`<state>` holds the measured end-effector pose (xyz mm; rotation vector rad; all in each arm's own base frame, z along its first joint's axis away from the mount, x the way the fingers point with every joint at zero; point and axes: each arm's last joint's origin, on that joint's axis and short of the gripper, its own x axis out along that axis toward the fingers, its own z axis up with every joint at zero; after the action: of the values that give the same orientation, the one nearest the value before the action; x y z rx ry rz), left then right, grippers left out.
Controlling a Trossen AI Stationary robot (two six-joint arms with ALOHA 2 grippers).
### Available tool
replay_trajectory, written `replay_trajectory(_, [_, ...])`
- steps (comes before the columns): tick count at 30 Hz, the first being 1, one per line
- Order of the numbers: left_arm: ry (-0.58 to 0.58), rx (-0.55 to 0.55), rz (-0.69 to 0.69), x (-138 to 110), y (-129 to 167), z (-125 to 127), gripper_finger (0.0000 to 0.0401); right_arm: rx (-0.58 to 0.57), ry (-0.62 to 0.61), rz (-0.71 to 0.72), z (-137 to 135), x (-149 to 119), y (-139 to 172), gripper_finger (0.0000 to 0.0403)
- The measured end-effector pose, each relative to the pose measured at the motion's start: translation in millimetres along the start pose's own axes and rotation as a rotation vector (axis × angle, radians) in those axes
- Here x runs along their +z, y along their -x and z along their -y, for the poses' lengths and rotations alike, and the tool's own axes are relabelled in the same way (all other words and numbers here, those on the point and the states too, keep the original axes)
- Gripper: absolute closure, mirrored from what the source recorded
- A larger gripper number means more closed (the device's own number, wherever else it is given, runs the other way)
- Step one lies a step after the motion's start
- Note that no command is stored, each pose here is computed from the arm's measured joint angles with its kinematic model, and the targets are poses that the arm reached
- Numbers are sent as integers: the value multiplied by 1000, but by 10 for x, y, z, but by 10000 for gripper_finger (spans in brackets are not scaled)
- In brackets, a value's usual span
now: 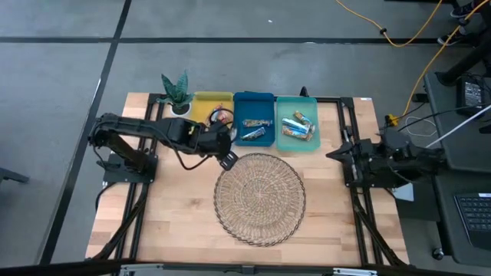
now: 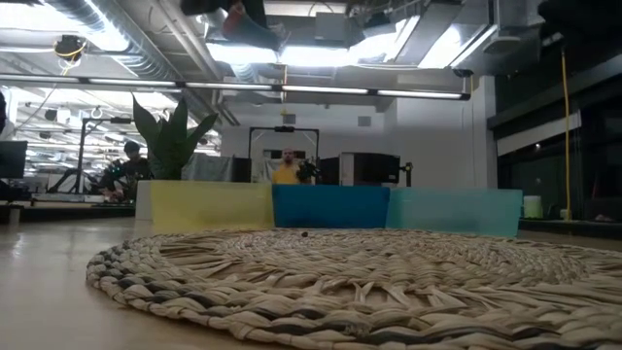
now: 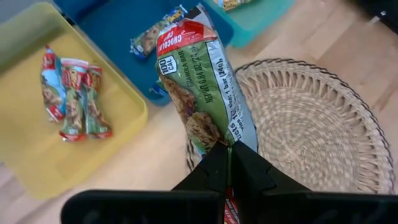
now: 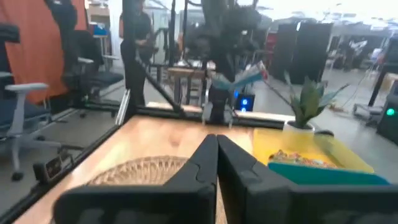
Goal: Pick and place Granola Bars by type
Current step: Put the red granola bar into the yellow bin
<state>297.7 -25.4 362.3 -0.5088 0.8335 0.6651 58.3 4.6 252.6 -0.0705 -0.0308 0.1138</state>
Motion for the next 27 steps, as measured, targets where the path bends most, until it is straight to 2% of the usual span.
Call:
replay_trajectory(5, [3, 6, 2, 48, -24, -40, 398, 10, 23, 76, 3, 32, -70, 396])
replay_trajectory(9, [-25, 9, -13, 59, -37, -63, 398, -3, 15, 164, 2, -92, -138, 398])
replay_trajectory(17, [-33, 24, -14, 112, -68, -119, 398, -2, -86, 278, -16, -586, -328, 399])
replay_trajectory(20, [-42, 13, -26, 106, -70, -114, 398, 1, -103, 217, -19, -648, -344, 399])
replay_trajectory(23, [-55, 22, -26, 104, -72, -121, 398, 7, -99, 221, -20, -646, -343, 398])
replay_trajectory(27, [-64, 68, -42, 117, -90, -190, 398, 21, -117, 97, -31, -764, -362, 398])
